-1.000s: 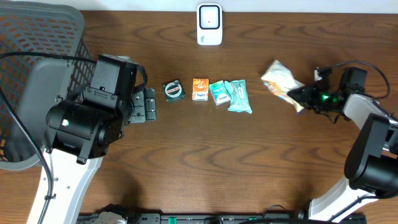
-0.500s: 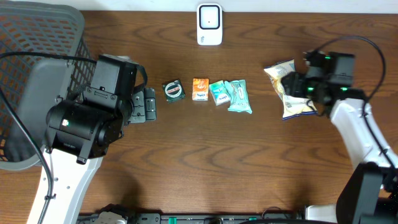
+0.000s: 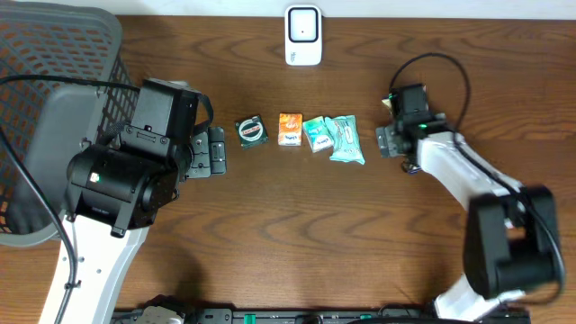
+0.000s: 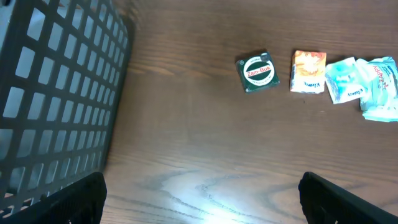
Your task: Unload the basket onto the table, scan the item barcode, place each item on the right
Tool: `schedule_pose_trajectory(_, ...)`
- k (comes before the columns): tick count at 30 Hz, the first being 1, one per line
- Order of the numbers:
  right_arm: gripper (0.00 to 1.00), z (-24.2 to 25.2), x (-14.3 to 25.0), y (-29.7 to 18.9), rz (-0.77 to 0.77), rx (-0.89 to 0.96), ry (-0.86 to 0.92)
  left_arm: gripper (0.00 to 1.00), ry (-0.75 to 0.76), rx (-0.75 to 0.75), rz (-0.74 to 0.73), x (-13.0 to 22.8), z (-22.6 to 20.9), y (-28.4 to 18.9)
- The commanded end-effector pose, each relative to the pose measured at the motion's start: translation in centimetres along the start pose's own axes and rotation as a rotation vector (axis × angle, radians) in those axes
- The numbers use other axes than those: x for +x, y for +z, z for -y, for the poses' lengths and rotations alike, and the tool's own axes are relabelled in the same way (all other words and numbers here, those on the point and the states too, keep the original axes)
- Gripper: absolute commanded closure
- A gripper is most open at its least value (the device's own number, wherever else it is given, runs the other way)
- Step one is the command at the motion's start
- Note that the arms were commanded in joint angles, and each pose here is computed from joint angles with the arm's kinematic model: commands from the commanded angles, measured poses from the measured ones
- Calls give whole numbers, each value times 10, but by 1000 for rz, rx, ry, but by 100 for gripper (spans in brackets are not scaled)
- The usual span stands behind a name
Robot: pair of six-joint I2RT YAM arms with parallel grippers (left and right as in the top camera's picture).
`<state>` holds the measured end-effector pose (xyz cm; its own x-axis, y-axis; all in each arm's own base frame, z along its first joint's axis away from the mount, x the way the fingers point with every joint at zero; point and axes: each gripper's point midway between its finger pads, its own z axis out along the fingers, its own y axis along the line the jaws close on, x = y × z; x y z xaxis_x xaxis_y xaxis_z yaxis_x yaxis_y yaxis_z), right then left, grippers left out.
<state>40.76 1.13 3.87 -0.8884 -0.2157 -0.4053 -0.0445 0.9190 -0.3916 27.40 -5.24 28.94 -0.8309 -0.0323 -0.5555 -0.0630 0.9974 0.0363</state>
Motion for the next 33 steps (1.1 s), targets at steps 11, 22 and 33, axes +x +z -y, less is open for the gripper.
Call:
schedule_pose_trajectory(11, 45, 14, 29, 60, -107, 144, -13, 2, 5, -19, 5, -2, -4, 0)
schedule_pose_trajectory(22, 99, -40, 11, 42, -55, -375, 146, 2, 5, -19, 5, -2, -4, 0)
schedule_pose_trajectory(33, 99, -46, -81, -103, 269, -1081, 387, 2, 5, -19, 5, -2, -4, 0)
